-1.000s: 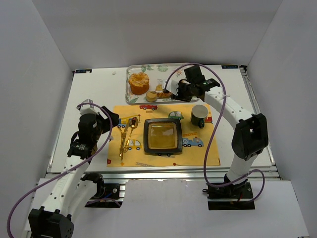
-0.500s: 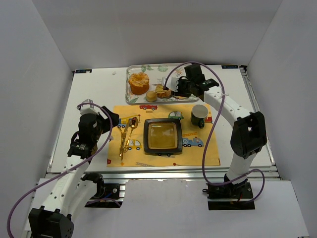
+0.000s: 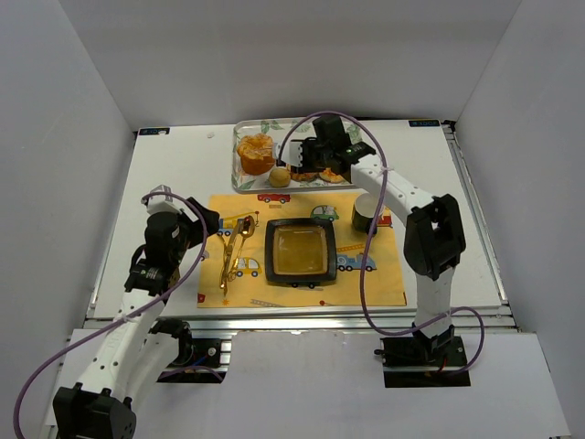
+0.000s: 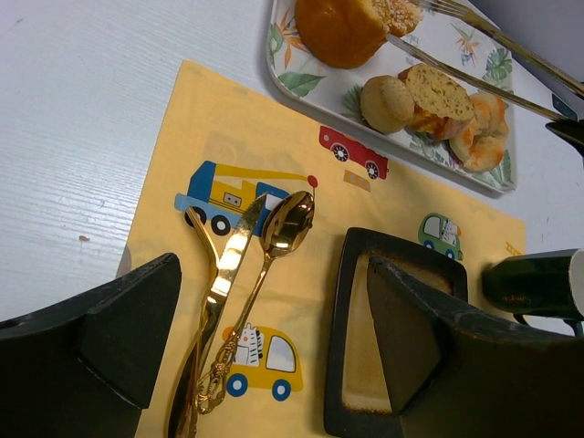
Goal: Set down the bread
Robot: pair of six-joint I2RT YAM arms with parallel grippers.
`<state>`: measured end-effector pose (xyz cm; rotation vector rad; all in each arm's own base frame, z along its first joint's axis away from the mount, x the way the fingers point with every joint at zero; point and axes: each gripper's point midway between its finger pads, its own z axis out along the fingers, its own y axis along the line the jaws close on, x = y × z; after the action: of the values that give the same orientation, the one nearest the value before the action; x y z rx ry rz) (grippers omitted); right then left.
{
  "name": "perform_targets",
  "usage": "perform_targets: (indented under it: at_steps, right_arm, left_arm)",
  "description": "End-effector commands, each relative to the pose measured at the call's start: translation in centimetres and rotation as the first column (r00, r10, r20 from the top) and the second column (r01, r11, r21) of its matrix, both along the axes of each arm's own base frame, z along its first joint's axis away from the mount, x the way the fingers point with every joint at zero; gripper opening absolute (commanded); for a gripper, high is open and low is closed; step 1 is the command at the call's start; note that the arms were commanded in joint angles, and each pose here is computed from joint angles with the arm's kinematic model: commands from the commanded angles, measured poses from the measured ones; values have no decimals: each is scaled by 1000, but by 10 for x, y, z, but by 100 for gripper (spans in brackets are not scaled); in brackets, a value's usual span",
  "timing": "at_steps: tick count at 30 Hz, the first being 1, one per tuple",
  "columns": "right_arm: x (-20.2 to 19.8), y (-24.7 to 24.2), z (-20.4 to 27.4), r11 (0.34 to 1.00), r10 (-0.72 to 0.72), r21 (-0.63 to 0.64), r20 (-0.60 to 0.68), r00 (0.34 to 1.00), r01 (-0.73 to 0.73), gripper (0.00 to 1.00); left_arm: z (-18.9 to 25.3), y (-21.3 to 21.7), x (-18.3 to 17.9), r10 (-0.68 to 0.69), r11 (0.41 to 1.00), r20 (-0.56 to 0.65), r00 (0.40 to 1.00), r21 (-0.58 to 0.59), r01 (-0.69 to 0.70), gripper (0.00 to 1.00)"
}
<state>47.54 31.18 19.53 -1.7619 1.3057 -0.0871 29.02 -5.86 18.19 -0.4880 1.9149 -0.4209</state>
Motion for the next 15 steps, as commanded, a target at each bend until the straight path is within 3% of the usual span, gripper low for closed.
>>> perform_targets:
  at_steps: [1,15]
  right_arm:
    - [10,14,32,999,24,35,84,996,-27,45]
    - [32,30,9,1000,-16,20,69,997,15,48]
  left_arm:
    - [4,5,-1,28,1000,24,999,-8,-28,92]
    - [5,7,-3,36,999,27,999,-6,-36,92]
